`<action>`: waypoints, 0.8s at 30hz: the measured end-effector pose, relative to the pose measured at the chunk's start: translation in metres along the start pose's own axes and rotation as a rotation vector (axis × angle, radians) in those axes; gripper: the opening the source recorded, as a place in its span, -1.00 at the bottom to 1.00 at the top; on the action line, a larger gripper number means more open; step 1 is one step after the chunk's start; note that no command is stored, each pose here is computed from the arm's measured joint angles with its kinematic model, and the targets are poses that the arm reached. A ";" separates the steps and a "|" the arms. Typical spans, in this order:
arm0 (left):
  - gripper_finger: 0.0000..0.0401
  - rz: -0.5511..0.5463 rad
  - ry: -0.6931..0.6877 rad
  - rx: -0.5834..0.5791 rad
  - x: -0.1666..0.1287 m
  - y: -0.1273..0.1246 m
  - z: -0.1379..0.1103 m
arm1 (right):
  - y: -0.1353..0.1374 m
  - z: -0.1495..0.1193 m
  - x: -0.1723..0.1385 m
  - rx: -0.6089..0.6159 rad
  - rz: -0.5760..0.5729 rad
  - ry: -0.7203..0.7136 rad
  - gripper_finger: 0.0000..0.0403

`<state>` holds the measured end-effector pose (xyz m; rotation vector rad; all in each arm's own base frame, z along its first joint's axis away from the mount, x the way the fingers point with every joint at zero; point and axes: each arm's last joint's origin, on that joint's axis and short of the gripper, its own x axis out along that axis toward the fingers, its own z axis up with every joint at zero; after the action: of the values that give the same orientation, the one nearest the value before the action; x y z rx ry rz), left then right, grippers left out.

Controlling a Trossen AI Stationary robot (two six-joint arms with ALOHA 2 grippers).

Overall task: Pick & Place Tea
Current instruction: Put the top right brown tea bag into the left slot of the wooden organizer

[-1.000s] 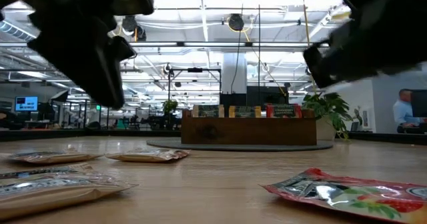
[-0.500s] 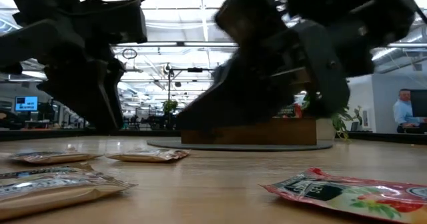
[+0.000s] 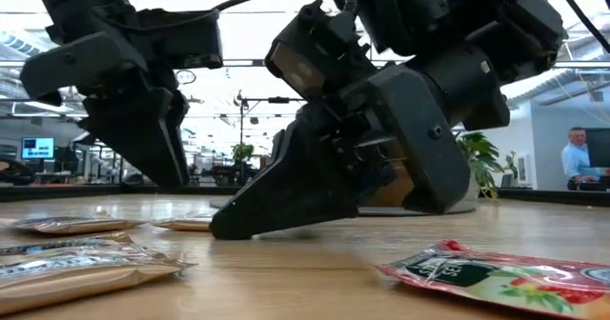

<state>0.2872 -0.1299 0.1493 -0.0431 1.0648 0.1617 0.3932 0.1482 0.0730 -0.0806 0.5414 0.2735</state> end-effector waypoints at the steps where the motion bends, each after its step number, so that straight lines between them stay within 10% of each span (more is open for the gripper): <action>1: -0.21 0.000 -0.001 0.001 0.000 0.000 0.000 | 0.001 0.000 0.000 -0.006 0.000 -0.001 -0.98; 10: -0.21 -0.005 -0.010 -0.003 0.000 0.000 0.001 | 0.019 0.027 -0.017 -0.106 -0.085 -0.097 -1.00; 24: -0.21 -0.009 -0.033 -0.053 0.003 0.006 0.008 | 0.000 -0.003 0.002 -0.015 -0.103 -0.011 -1.00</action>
<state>0.2944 -0.1228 0.1511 -0.0923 1.0268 0.1820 0.3935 0.1481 0.0690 -0.1214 0.5220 0.1773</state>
